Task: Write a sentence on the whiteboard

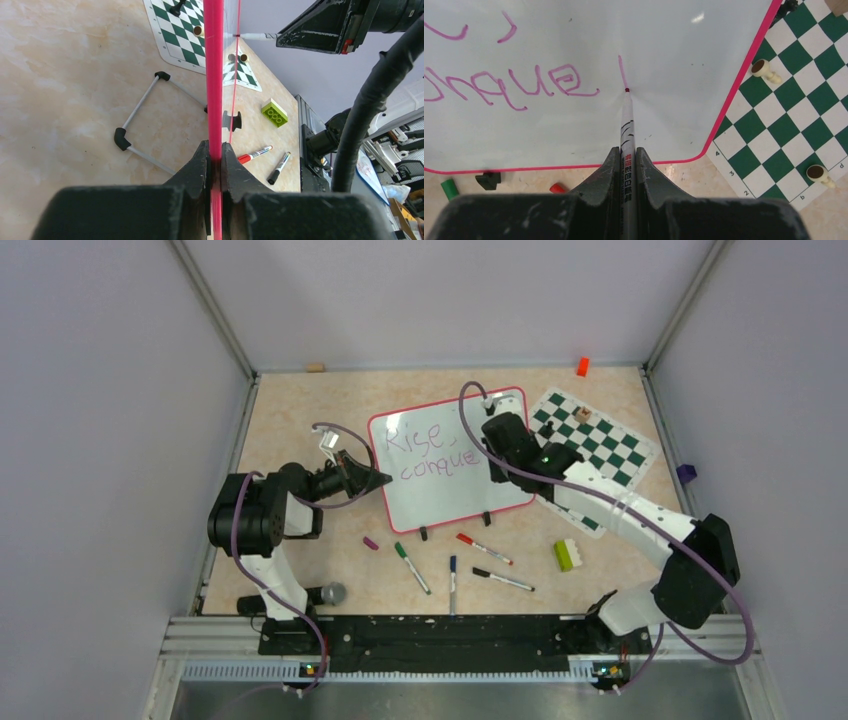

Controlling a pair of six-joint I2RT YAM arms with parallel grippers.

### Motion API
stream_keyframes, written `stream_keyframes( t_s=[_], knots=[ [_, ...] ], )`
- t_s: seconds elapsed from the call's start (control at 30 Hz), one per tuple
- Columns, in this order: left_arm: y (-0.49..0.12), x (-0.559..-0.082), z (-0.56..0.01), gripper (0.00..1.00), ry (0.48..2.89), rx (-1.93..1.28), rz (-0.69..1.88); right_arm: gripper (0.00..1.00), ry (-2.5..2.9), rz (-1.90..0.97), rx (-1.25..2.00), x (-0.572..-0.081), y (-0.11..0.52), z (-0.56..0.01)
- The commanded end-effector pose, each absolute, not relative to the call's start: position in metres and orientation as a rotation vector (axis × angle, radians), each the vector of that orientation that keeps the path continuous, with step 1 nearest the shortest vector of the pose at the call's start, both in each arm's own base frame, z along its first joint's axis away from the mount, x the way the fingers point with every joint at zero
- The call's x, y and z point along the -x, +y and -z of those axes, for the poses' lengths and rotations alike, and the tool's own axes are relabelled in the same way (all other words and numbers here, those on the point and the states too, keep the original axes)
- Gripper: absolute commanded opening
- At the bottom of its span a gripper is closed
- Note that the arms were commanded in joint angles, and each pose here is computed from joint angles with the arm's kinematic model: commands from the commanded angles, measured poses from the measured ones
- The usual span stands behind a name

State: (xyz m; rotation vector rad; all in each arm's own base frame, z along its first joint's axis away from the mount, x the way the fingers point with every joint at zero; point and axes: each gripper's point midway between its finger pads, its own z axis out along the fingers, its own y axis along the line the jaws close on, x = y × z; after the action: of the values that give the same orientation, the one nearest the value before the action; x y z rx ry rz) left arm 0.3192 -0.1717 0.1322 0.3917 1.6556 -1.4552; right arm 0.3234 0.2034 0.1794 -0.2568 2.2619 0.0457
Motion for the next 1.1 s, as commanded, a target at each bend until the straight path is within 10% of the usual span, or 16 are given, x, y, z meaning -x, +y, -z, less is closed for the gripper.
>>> stream_keyframes(
  t_s=[0.0,1.07],
  knots=[
    [-0.176,-0.315,-0.143,0.00,1.563,-0.525,1.410,0.00,2.248,-0.098,0.218,-0.319,0.200,-0.183],
    [-0.168,-0.320,-0.142,0.00,1.564,-0.502,1.388,0.00,2.133,-0.157,0.129,-0.328,0.186,-0.234]
  ],
)
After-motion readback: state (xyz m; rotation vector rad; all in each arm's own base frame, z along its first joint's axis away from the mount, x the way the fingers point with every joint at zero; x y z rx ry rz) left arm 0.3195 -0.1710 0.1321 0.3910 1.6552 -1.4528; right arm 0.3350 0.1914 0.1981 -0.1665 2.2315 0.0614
